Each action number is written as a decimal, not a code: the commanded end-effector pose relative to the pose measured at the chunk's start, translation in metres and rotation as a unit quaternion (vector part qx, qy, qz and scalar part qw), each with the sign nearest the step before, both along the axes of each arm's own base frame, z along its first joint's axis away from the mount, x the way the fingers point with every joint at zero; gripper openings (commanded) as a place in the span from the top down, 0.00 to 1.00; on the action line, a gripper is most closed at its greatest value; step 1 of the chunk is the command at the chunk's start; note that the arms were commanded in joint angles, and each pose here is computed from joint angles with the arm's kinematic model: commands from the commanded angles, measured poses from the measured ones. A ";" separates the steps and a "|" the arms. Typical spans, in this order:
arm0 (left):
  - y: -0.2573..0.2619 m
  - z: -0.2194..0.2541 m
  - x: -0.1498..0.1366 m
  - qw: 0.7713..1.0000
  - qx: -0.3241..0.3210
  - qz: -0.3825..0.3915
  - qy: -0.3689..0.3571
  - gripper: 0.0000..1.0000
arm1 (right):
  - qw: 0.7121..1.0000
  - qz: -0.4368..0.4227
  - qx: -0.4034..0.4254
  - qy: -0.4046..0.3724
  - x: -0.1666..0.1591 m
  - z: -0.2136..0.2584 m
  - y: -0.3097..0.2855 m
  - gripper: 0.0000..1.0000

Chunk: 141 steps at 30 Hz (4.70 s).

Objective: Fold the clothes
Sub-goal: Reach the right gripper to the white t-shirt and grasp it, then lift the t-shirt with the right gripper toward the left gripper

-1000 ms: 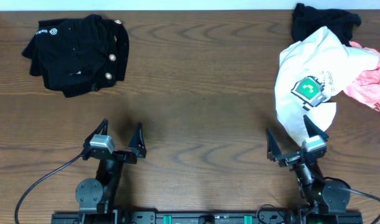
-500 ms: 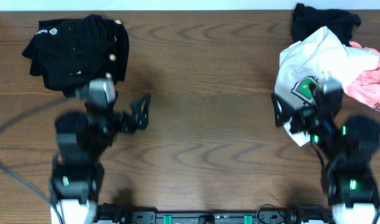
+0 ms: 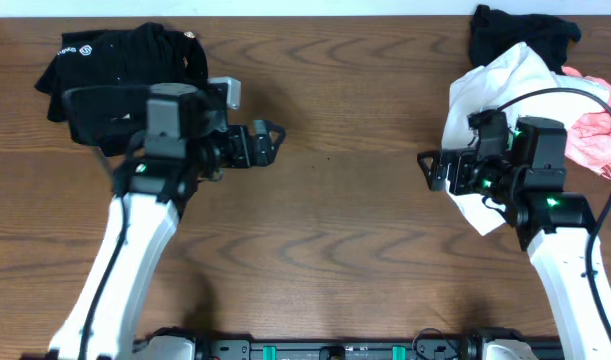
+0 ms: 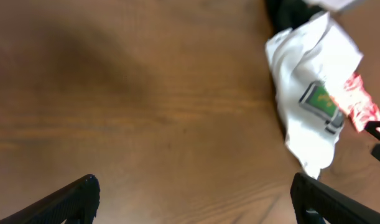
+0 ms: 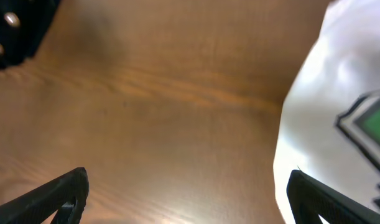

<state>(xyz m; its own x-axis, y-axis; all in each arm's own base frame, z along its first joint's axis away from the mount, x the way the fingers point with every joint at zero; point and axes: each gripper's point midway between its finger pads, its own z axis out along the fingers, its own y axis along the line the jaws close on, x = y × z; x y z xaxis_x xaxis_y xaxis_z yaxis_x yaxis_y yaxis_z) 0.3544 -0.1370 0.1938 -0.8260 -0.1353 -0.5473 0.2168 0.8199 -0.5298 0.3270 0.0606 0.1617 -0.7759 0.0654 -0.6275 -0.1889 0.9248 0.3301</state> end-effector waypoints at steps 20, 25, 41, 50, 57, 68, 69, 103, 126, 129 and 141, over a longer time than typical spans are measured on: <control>-0.130 -0.033 -0.006 0.991 0.045 -0.115 -0.055 0.02 | 0.906 -0.385 0.000 0.174 -0.055 -0.087 -0.128 0.04; -0.132 -0.037 -0.003 0.987 0.112 -0.077 -0.089 0.02 | 0.905 -0.392 0.002 0.164 -0.059 -0.106 -0.134 0.09; -0.126 -0.038 0.001 0.983 0.143 -0.053 -0.100 0.01 | 0.915 -0.385 0.019 0.120 -0.053 -0.130 -0.129 0.55; -0.123 -0.042 -0.002 0.983 0.149 -0.055 -0.092 0.02 | 0.910 -0.388 0.024 0.141 -0.053 -0.152 -0.128 0.42; -0.122 -0.044 -0.002 0.983 0.152 -0.054 -0.089 0.00 | 0.920 -0.355 0.062 0.151 -0.041 -0.165 -0.113 0.99; -0.104 -0.035 0.005 0.981 0.166 -0.025 -0.097 0.40 | 0.981 -0.143 0.132 0.009 0.020 -0.041 -0.057 0.99; -0.101 -0.033 0.005 0.981 0.166 -0.022 -0.097 0.42 | 0.984 -0.120 0.128 -0.003 0.024 -0.024 -0.049 0.99; -0.057 0.097 -0.083 0.977 0.056 -0.092 -0.183 0.44 | 0.962 0.130 0.029 -0.238 0.014 0.248 0.120 0.99; -0.113 0.038 -0.048 0.965 0.063 -0.197 -0.161 0.44 | 0.959 0.183 0.057 -0.207 0.000 0.237 0.143 0.99; -0.115 0.037 -0.044 0.965 0.062 -0.197 -0.164 0.44 | 0.958 0.189 0.062 -0.208 -0.001 0.239 0.145 0.99; -0.122 0.014 -0.032 0.967 0.069 -0.199 -0.146 0.87 | 0.954 0.193 0.059 -0.223 -0.007 0.247 0.142 0.99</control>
